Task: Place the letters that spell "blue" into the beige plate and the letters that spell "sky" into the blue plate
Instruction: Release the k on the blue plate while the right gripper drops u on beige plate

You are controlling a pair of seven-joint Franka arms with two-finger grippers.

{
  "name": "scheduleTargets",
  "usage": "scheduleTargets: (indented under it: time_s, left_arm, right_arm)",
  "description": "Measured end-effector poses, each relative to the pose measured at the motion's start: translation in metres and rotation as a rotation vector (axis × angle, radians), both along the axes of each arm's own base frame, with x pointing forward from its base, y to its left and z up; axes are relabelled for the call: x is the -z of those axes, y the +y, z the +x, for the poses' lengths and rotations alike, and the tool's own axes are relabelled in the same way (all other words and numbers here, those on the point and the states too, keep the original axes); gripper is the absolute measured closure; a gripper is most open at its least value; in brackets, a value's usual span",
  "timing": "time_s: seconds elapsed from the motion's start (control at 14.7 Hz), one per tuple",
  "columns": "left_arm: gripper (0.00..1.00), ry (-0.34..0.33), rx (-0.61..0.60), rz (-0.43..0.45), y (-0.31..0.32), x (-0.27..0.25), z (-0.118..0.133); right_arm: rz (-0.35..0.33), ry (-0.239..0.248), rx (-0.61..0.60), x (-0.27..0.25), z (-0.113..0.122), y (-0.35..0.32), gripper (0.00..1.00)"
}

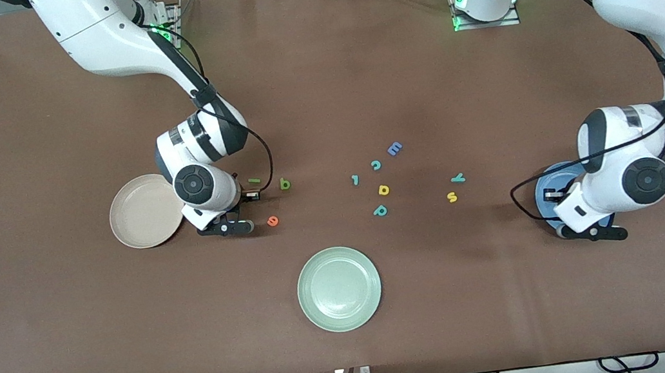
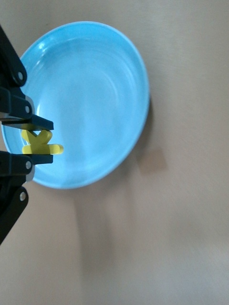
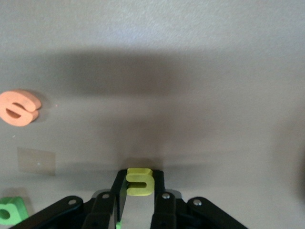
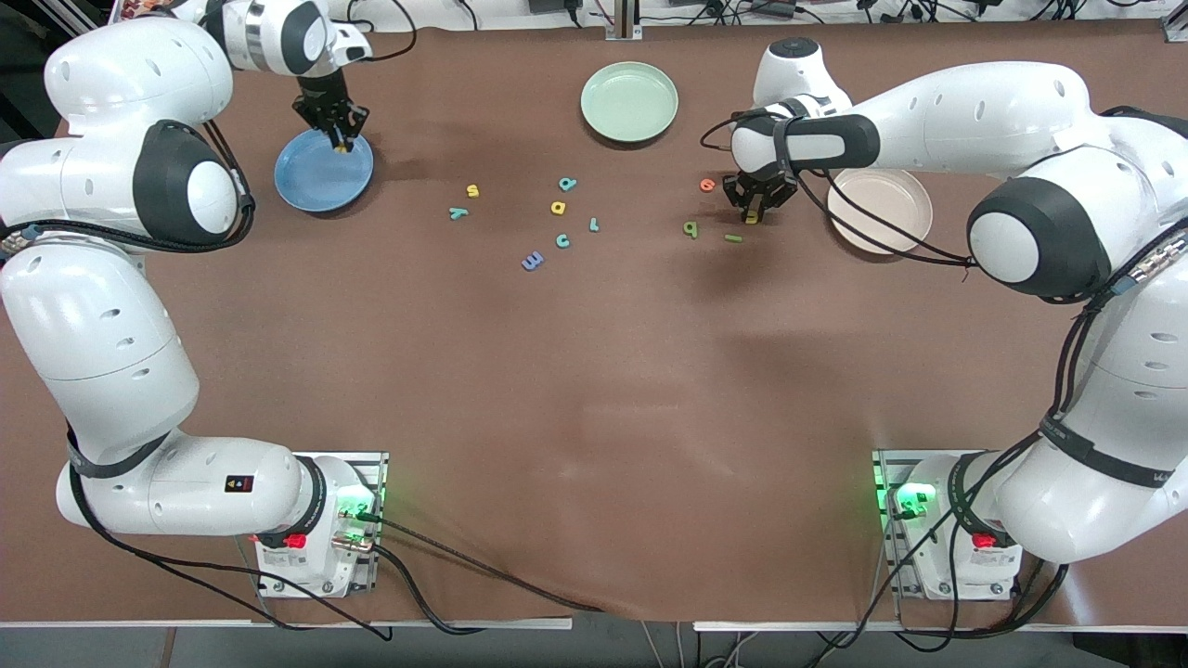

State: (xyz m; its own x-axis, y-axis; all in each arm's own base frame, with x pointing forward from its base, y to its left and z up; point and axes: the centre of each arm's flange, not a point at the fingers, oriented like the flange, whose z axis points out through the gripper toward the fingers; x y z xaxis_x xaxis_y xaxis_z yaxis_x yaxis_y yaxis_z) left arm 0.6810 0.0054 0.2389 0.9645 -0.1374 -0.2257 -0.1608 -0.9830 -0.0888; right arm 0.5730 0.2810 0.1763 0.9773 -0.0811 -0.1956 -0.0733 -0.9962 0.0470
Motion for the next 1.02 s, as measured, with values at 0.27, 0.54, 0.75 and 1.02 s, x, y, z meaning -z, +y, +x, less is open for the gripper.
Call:
scheduleTargets:
  time_s: [0.27,0.54,0.75,1.02]
  left_arm:
    - [0.67,0.021,-0.009,-0.002,0.008,0.016,-0.004]
    - [0.33,0.017,0.009,-0.013,-0.009,0.013,-0.003]
    - [0.05,0.015,-0.051,-0.027,-0.052,0.011,-0.006]
    - [0.00,0.002,-0.227,-0.035,-0.152,0.006,-0.021]
  right_arm:
    - [-0.011,0.008,0.026,-0.047,0.024,-0.046,0.73]
    - [0.015,0.057,-0.003,-0.083,0.042,-0.154,0.73]
    - [0.031,0.112,0.008,-0.058,0.033,-0.218,0.73]
    - [0.031,0.145,0.017,-0.019,0.016,-0.234,0.69]
